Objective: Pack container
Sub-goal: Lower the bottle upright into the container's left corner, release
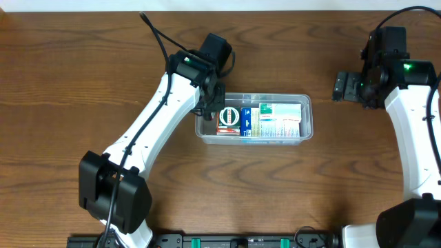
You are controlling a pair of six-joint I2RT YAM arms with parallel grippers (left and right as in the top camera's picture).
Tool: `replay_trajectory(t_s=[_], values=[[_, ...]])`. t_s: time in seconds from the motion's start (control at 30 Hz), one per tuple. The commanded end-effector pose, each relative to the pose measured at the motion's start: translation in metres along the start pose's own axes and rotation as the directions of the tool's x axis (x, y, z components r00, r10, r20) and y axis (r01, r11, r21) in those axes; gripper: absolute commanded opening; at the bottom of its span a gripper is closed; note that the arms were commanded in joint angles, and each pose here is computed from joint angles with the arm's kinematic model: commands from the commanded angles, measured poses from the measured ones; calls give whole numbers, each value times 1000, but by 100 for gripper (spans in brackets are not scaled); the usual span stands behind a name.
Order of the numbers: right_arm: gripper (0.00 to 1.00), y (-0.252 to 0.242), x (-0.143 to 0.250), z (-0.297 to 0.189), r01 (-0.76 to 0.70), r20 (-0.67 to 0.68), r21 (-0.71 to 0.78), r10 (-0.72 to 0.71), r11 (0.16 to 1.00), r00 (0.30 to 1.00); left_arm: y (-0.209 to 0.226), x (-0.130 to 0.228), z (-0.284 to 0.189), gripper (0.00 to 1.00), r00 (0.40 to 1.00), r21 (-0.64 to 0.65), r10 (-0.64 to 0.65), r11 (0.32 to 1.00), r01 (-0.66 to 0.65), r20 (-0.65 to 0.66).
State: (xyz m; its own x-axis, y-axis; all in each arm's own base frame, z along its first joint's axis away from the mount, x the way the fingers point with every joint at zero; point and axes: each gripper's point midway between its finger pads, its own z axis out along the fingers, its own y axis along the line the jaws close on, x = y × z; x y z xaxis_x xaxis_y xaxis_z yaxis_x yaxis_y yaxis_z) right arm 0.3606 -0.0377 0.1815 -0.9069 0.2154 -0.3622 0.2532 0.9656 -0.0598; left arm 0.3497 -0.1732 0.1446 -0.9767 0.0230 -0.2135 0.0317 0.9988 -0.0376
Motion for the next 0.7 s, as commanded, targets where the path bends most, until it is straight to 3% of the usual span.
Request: replay_trajectory(t_s=[0.0,0.67], values=[[99,-5,-6,-11,-28,37,9,28,1000,999,4,-7,1,22,999,-29,-26,999,26,23],[99,-5,-6,-11,-28,37,9,28,1000,999,4,-2,33,22,998,-63,-36,997,34,-42]])
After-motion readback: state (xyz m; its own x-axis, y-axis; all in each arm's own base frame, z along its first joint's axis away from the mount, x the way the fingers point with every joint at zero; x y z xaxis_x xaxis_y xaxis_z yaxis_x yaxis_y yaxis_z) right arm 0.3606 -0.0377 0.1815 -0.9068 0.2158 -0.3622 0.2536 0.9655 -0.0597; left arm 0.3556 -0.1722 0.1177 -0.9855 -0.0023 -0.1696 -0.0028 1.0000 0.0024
